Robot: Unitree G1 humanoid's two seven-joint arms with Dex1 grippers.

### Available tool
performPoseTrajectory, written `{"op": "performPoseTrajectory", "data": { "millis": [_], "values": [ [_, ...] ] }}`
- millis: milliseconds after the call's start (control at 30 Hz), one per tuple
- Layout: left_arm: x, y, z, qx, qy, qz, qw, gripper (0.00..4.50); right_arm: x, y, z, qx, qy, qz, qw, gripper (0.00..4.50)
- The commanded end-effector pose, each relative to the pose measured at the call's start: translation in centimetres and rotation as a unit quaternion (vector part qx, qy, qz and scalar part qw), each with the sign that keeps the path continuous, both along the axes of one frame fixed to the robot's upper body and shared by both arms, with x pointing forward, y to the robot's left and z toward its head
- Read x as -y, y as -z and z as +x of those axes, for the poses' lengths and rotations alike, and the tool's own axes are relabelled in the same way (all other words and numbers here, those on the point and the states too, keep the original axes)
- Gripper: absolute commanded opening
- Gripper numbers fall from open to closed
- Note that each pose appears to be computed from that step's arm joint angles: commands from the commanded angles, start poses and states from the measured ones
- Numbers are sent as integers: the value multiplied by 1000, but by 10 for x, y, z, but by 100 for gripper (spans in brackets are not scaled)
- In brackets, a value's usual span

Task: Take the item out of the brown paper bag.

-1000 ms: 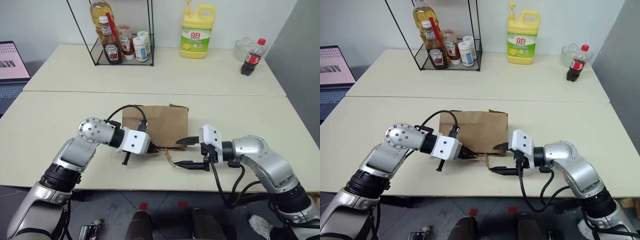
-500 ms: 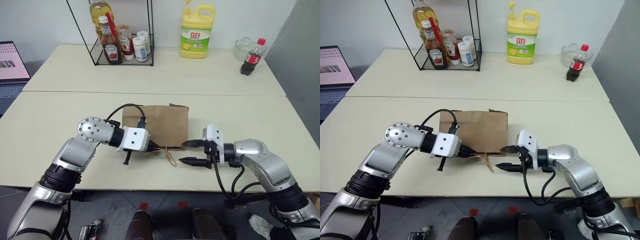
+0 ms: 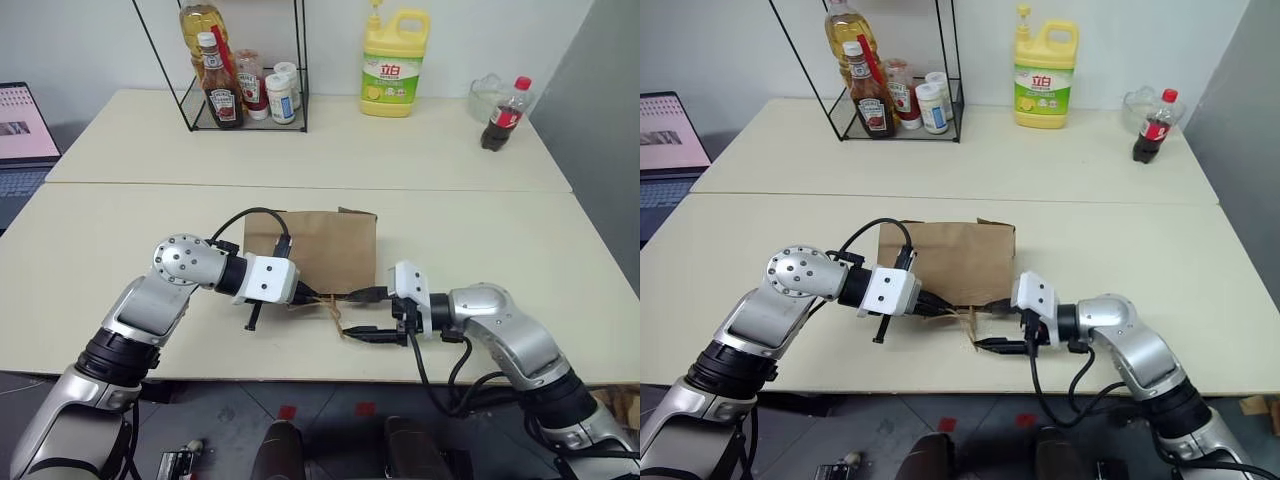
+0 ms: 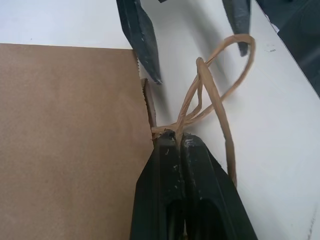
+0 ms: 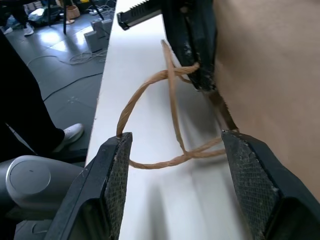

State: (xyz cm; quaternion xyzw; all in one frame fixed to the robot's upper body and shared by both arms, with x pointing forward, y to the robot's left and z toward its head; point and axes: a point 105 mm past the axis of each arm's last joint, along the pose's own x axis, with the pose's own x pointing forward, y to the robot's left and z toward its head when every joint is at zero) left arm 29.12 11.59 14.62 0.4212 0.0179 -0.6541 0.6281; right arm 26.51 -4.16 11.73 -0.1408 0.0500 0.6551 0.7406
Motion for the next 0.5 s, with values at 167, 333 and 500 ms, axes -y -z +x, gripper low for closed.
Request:
{"op": "performPoseTrajectory", "data": {
  "millis": [167, 333, 500],
  "values": [
    [3, -14, -1, 27, 7, -15, 1000, 0, -15, -7, 1, 28, -17, 16, 999, 279],
    [4, -14, -1, 27, 6, -16, 999, 0, -18, -6, 6, 33, -14, 17, 999, 140],
    [4, -13, -1, 28, 5, -17, 999, 0, -17, -5, 9, 37, -11, 19, 999, 2]
  ]
}}
